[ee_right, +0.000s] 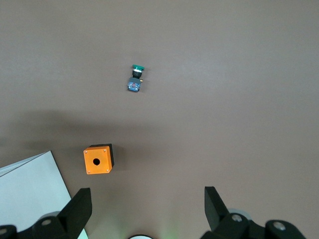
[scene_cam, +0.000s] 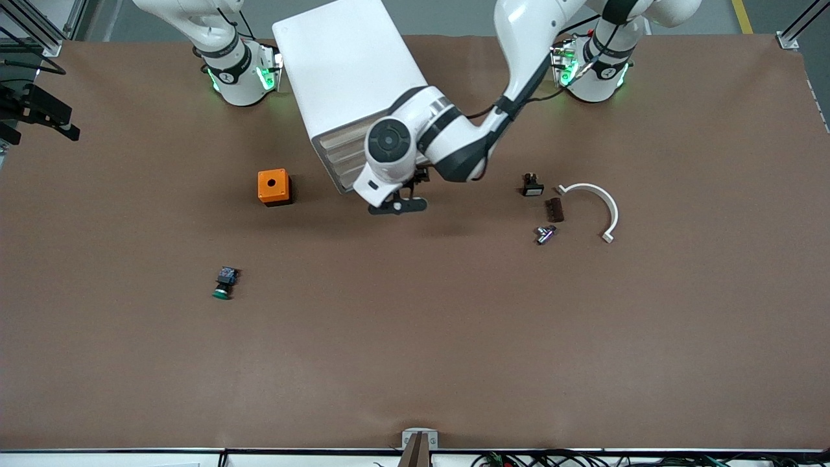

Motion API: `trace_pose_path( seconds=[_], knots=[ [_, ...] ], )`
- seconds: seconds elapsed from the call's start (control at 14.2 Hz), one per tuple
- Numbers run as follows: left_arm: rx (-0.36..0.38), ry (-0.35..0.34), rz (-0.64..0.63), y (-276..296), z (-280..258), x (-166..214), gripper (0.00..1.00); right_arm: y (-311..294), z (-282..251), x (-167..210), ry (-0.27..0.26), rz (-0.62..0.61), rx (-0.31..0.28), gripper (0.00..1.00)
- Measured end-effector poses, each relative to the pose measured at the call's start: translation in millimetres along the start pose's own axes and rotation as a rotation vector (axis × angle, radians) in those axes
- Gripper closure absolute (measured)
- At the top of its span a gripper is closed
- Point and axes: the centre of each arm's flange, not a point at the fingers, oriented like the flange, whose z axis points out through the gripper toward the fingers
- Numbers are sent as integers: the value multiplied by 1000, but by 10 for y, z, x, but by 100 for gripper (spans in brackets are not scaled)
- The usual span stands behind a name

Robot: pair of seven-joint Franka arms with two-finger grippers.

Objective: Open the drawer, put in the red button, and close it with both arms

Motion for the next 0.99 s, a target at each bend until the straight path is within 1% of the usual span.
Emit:
trace_pose_path(
  seconds=[0.35,0.49,0.64,0.85,0.99],
  knots=[
    [-88,57,-98,-502,-762,507,0,34,3,-6,-1,6,1,0],
    [-110,72,-137,-738,-1022,680,0,64,5,-12,-2,13,2,0],
    [-93,52,-179,-1032,-1230,808,0,88,5,-16,-2,17,2,0],
    [-46,-5,-252,-1584,-1530,980,0,95,5,-17,-2,24,2,0],
    [-38,-15,-310,-1986,-1721,1148,0,97,6,-18,-2,45,2,0]
  ],
)
